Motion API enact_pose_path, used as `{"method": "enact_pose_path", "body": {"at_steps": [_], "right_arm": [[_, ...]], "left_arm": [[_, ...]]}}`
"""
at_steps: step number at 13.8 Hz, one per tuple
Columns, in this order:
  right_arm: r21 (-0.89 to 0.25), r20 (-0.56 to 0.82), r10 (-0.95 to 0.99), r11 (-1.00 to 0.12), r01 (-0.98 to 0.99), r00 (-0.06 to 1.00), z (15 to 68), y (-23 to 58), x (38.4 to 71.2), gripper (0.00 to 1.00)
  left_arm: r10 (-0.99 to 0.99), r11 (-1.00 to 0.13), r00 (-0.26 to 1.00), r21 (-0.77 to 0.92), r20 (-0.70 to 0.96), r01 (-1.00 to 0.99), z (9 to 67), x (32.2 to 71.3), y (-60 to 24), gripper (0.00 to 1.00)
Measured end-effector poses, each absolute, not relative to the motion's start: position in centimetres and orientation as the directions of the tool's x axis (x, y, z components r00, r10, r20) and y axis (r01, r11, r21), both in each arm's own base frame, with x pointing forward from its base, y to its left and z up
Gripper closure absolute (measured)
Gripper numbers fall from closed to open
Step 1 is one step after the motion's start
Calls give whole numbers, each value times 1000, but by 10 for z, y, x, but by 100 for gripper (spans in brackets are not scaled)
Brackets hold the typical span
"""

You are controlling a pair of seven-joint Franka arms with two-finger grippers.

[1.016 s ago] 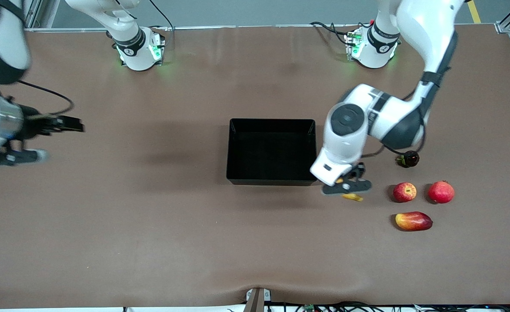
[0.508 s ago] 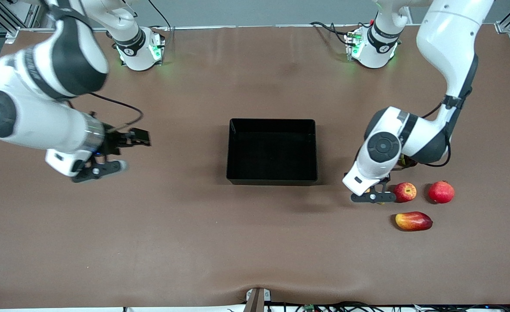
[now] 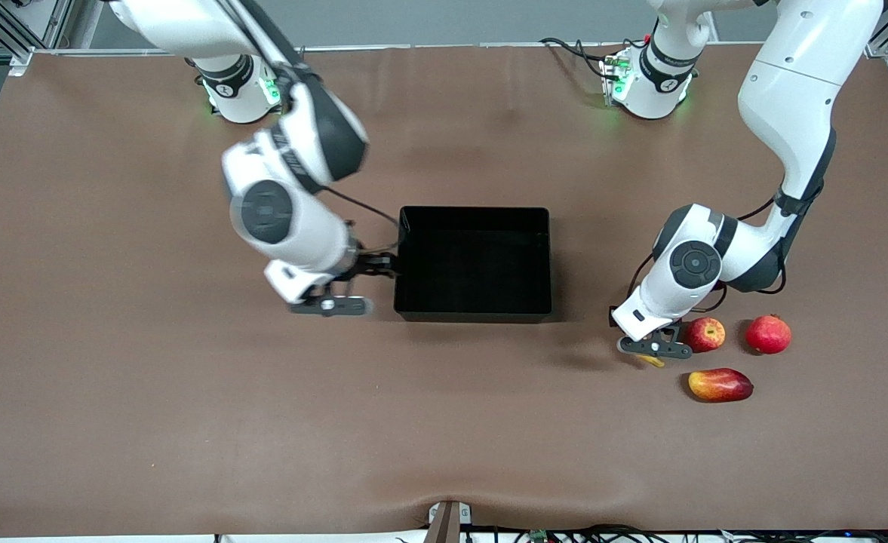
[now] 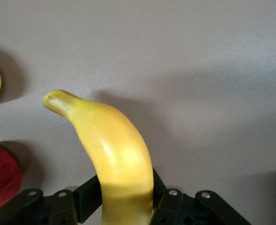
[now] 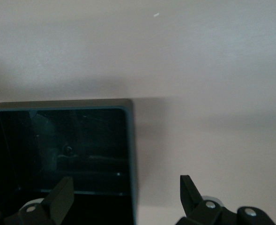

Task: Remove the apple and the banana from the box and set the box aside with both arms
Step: 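Lower the banana beside the apples while the right gripper grasps the tray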

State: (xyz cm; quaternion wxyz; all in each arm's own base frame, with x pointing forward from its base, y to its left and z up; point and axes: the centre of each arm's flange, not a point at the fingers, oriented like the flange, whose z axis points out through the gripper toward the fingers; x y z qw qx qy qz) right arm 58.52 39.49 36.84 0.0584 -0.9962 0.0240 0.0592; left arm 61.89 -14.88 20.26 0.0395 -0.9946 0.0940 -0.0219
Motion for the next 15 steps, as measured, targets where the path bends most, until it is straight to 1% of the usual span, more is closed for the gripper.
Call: {"method": "enact_pose_path", "body": {"at_steps": [2,5,8,10,13,14,15], "right_arm": [[-53,-84,-11,-998,-16,996,329,413,580,0],[-31,-60,25,-999,23,998,279,418,574,0],[-9,-85,51,-999,50,995,255,412,564,0],[-5,-87,37,-999,37,996,254,420,557,19],[4,-89,-9,-1000,-9,996,255,435,545,54],[6,-90,-12,-1000,-12,996,255,436,544,64],[11,-92,-15,-1000,-14,996,256,434,545,77]], "left_arm": [[-192,-979,981,-80,34,-189,199,620,-139,61],[-169,-983,985,-74,42,-165,197,623,-120,61],[-156,-986,987,-59,47,-153,186,624,-113,61],[-154,-987,987,-50,52,-151,180,624,-112,61],[-153,-988,987,-46,58,-150,179,624,-112,61],[-152,-988,986,-45,63,-149,180,626,-112,56],[-151,-988,986,-44,69,-148,182,628,-112,48]]}}
